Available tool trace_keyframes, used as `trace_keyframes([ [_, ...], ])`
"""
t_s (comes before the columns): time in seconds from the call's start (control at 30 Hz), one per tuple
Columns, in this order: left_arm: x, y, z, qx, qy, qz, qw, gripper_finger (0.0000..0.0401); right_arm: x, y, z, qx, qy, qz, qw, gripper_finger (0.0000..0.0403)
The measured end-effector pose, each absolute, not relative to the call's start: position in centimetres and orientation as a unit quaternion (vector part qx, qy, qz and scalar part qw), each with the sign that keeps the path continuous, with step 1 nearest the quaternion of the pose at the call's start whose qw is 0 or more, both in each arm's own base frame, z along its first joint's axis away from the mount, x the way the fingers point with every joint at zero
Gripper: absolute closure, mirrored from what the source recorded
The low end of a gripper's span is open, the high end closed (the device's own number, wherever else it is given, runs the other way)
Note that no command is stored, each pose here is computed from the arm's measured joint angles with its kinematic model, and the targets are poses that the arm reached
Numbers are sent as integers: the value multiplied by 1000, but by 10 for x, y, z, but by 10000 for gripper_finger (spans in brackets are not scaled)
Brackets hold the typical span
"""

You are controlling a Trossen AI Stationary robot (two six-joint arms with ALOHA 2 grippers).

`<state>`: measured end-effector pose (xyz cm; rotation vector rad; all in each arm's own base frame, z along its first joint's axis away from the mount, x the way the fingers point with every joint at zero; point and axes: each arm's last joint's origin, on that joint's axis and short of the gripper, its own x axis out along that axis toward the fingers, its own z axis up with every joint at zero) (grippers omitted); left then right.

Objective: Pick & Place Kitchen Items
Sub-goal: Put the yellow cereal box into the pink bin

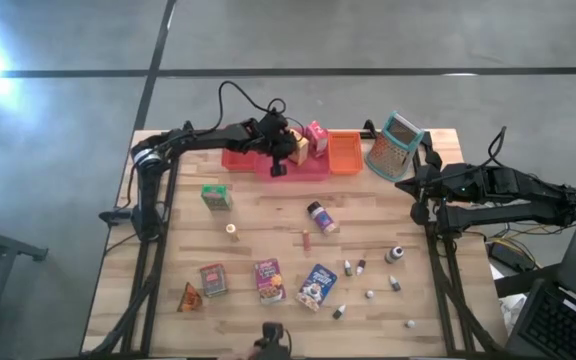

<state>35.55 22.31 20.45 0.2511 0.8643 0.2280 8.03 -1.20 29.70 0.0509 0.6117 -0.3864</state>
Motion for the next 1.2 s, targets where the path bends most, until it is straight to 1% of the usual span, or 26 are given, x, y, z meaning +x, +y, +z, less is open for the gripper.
trace_keyframes([
  [0.3, 355, 228, 198, 120, 427, 110, 890, 401, 80, -12, 297, 25, 299, -189, 935, 394],
  [0.5, 355, 233, 200, 129, 415, 117, 893, 401, 80, -12, 297, 25, 299, -189, 935, 394],
  [0.87, 356, 249, 186, 120, 418, 133, 891, 401, 80, -12, 297, 25, 299, -189, 935, 394],
  [1.2, 365, 256, 199, 125, 398, 149, 896, 401, 80, -12, 297, 26, 299, -189, 935, 394],
])
